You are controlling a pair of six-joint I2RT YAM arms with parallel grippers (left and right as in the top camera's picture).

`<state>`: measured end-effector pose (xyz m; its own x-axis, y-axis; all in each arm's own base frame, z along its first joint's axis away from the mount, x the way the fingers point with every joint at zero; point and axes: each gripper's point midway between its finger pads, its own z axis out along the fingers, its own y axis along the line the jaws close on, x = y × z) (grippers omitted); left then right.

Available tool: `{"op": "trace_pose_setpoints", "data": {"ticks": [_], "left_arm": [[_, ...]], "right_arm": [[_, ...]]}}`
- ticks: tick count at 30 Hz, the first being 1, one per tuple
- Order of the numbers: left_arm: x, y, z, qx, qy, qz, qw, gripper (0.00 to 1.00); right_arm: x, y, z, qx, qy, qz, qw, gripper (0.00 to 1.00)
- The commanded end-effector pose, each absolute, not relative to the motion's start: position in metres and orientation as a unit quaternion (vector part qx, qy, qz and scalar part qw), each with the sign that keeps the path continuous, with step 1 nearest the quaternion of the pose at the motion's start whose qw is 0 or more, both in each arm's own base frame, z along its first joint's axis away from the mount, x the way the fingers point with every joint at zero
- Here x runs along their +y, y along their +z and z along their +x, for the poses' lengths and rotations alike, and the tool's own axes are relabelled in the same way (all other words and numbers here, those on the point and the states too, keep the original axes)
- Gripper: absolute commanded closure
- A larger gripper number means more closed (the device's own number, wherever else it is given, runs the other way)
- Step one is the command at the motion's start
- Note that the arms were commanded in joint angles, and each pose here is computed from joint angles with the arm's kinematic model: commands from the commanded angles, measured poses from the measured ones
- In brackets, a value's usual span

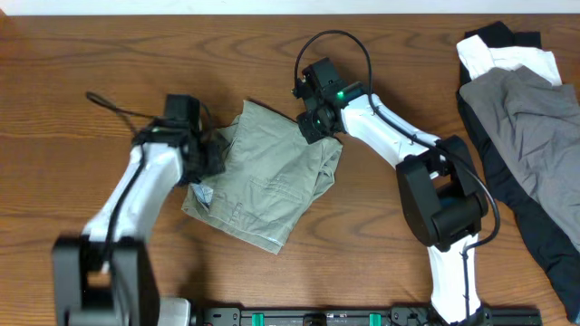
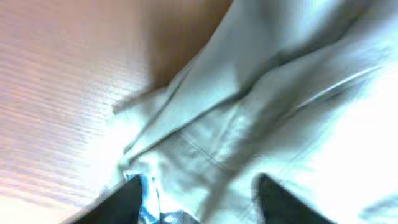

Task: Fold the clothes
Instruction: 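Grasp the folded shorts with the left gripper and drag them to the upper-left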

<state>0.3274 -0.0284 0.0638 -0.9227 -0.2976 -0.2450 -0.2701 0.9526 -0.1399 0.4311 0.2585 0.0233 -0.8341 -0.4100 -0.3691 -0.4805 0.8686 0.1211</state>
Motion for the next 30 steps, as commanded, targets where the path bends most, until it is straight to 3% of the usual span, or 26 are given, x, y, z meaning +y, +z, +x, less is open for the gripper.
{"op": "trace_pose_setpoints", "data": {"ticks": [1,6,11,20,30], "left_arm": [[-0.027,0.093,0.339,0.973,-0.053,-0.119,0.193,0.29],[-0.053,0.09,0.349,0.974,-0.109,-0.018,0.2,0.2],[-0.062,0.059,0.343,0.979,-0.121,0.054,0.157,0.14],[-0.056,0.02,0.362,0.979,-0.114,0.076,0.152,0.02],[-0.045,-0.024,0.353,0.989,-0.083,0.073,0.1,0.03]], "right_arm": [[0.262,0.087,0.443,0.935,0.117,-0.237,0.234,0.55],[0.264,0.124,0.441,0.925,0.126,-0.239,0.265,0.53],[0.26,0.12,0.433,0.934,0.125,-0.228,0.246,0.53],[0.255,0.114,0.424,0.94,0.119,-0.228,0.224,0.52],[0.255,0.114,0.423,0.94,0.119,-0.229,0.222,0.53]]}}
